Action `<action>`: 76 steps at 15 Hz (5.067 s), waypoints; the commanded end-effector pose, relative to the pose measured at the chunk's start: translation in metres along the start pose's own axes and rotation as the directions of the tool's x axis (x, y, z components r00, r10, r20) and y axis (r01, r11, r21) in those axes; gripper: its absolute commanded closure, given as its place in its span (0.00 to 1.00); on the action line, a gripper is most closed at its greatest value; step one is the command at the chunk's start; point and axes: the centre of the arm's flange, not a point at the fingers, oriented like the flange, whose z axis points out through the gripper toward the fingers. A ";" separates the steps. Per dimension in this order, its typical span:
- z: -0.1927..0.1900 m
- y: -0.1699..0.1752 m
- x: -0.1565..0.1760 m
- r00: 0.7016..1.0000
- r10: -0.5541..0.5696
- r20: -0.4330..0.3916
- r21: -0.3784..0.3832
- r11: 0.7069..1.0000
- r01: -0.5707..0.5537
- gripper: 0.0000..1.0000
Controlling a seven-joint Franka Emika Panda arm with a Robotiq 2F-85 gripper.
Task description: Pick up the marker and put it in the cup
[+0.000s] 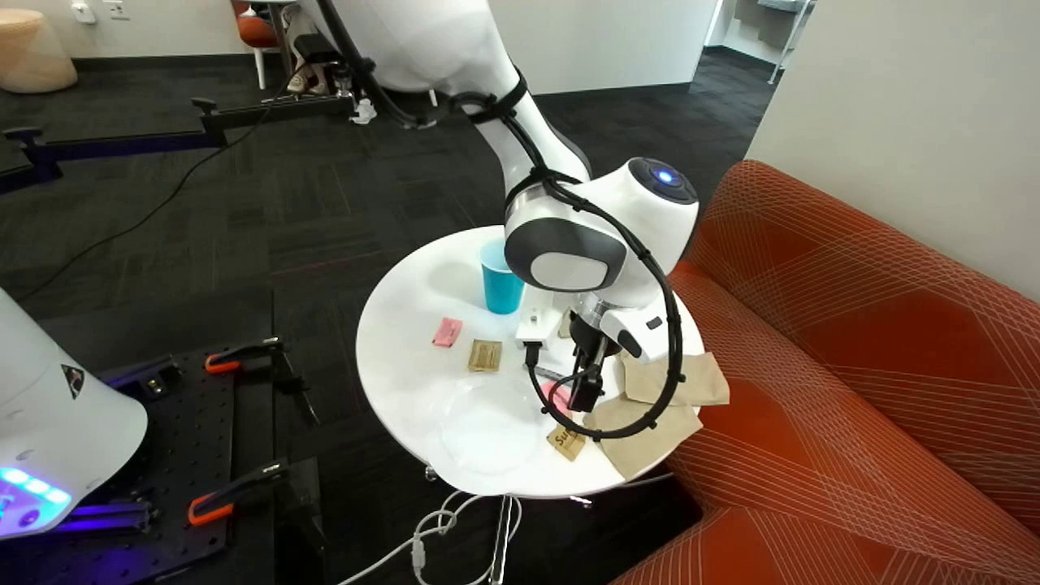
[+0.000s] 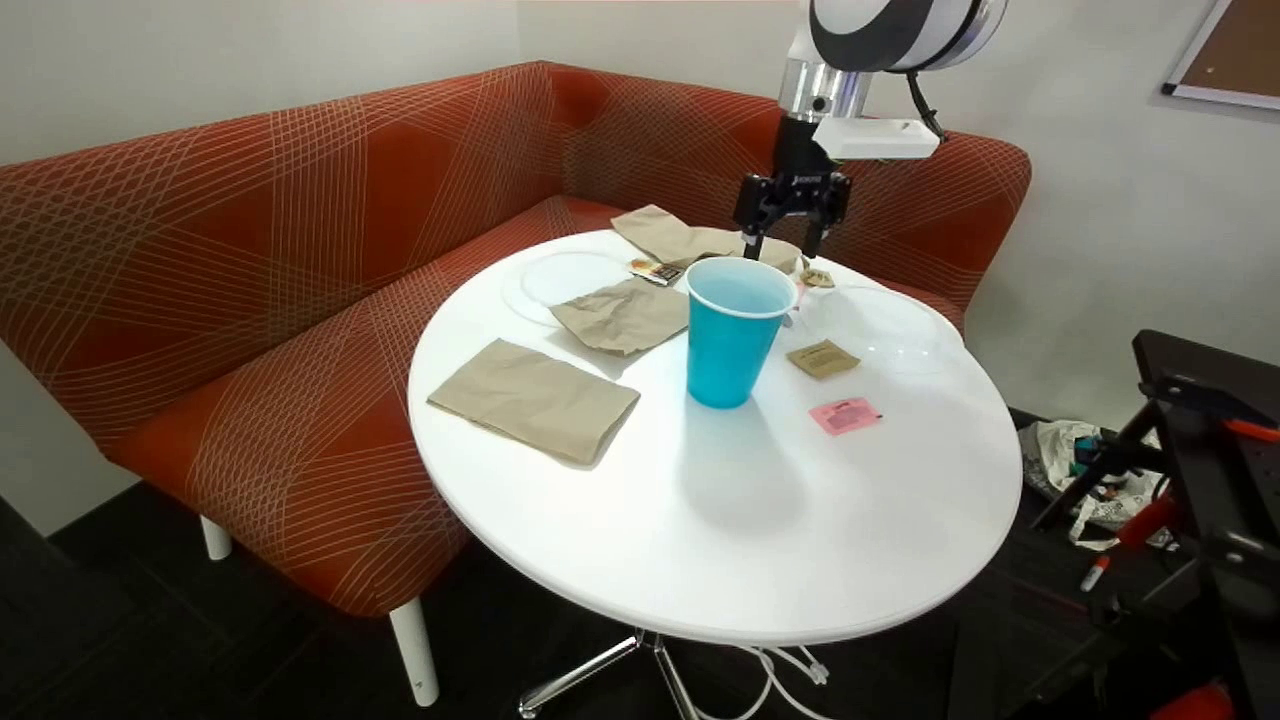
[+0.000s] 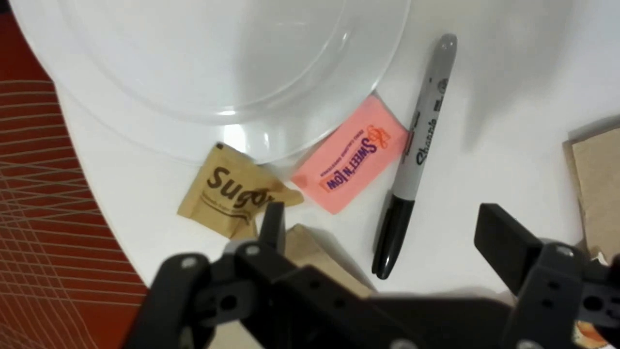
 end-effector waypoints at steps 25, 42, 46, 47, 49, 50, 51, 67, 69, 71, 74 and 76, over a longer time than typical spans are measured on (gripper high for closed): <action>0.014 -0.031 0.022 0.999 -0.017 0.029 -0.005 1.000 0.017 0.97; -0.192 -0.110 -0.102 0.845 -0.534 -0.018 -0.099 0.842 0.530 0.96; -0.225 -0.126 -0.133 0.767 -0.642 -0.017 -0.118 0.763 0.636 0.96; -0.231 -0.129 -0.138 0.750 -0.661 -0.013 -0.112 0.746 0.656 0.96; -0.220 -0.137 -0.122 0.779 -0.627 -0.032 -0.102 0.777 0.621 0.85; -0.221 -0.137 -0.123 0.778 -0.627 -0.033 -0.102 0.777 0.621 0.85; -0.219 -0.137 -0.122 0.779 -0.626 -0.030 -0.102 0.778 0.620 0.85; -0.190 -0.143 -0.106 0.568 -0.817 -0.104 0.019 0.569 0.822 0.96; -0.186 -0.145 -0.104 0.483 -0.862 -0.155 0.051 0.482 0.875 0.96; -0.183 -0.146 -0.103 0.396 -0.896 -0.201 0.075 0.389 0.918 0.96; -0.181 -0.145 -0.104 0.256 -0.929 -0.268 0.101 0.237 0.966 0.96; -0.181 -0.144 -0.105 0.159 -0.933 -0.324 0.108 0.131 0.986 0.96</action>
